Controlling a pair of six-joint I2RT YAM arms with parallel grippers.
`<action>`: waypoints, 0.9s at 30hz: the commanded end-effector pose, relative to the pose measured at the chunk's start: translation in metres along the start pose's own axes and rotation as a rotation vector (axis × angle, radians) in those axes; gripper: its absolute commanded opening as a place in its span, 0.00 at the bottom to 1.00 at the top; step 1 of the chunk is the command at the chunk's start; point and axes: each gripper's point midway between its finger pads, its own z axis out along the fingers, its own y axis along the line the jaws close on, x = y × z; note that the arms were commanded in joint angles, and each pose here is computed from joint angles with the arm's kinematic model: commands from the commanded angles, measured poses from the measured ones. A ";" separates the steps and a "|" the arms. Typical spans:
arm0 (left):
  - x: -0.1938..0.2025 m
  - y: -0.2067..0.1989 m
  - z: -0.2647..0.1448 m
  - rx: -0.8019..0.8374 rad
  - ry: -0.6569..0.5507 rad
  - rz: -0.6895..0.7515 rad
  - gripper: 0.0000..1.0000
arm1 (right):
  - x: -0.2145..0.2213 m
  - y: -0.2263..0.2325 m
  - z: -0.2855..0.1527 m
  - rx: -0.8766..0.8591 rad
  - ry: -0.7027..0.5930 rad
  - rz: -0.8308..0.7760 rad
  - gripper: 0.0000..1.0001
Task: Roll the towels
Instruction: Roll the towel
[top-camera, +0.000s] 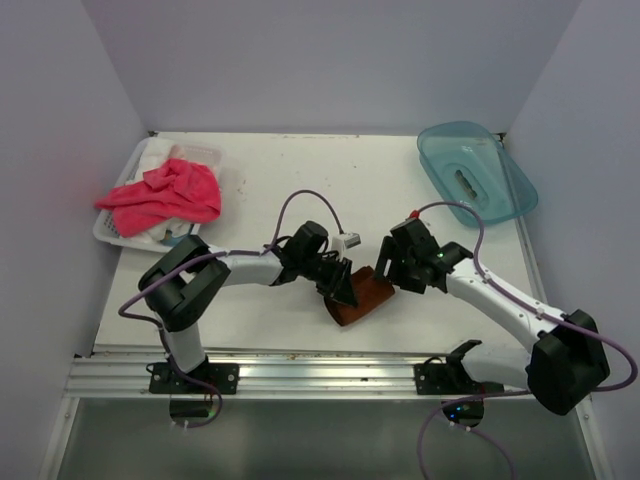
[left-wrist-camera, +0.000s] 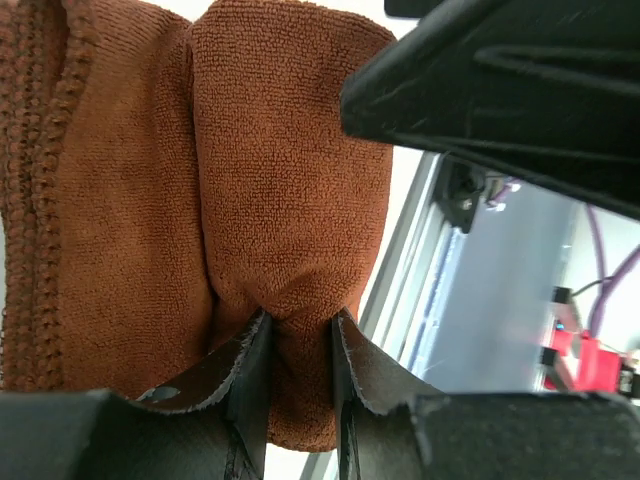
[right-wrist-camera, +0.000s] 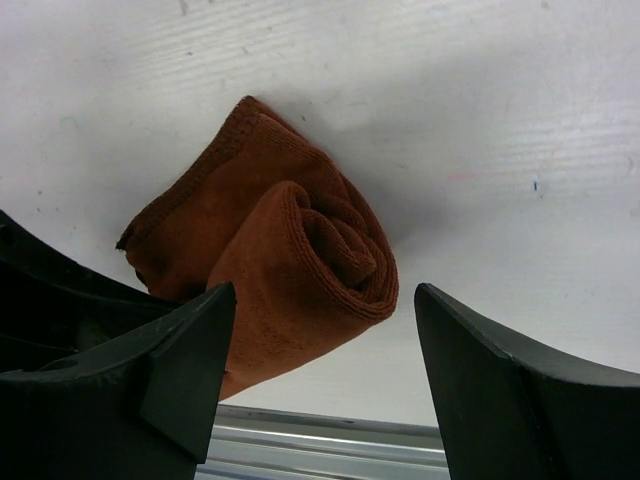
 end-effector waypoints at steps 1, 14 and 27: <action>-0.001 -0.012 0.003 0.086 -0.005 -0.050 0.13 | 0.004 -0.002 -0.002 -0.024 -0.023 0.111 0.77; 0.000 -0.008 0.010 0.109 -0.049 -0.162 0.13 | 0.031 0.009 0.024 -0.119 0.044 0.271 0.79; -0.004 -0.006 0.010 0.099 -0.065 -0.169 0.20 | 0.029 0.018 0.045 -0.079 0.020 0.275 0.44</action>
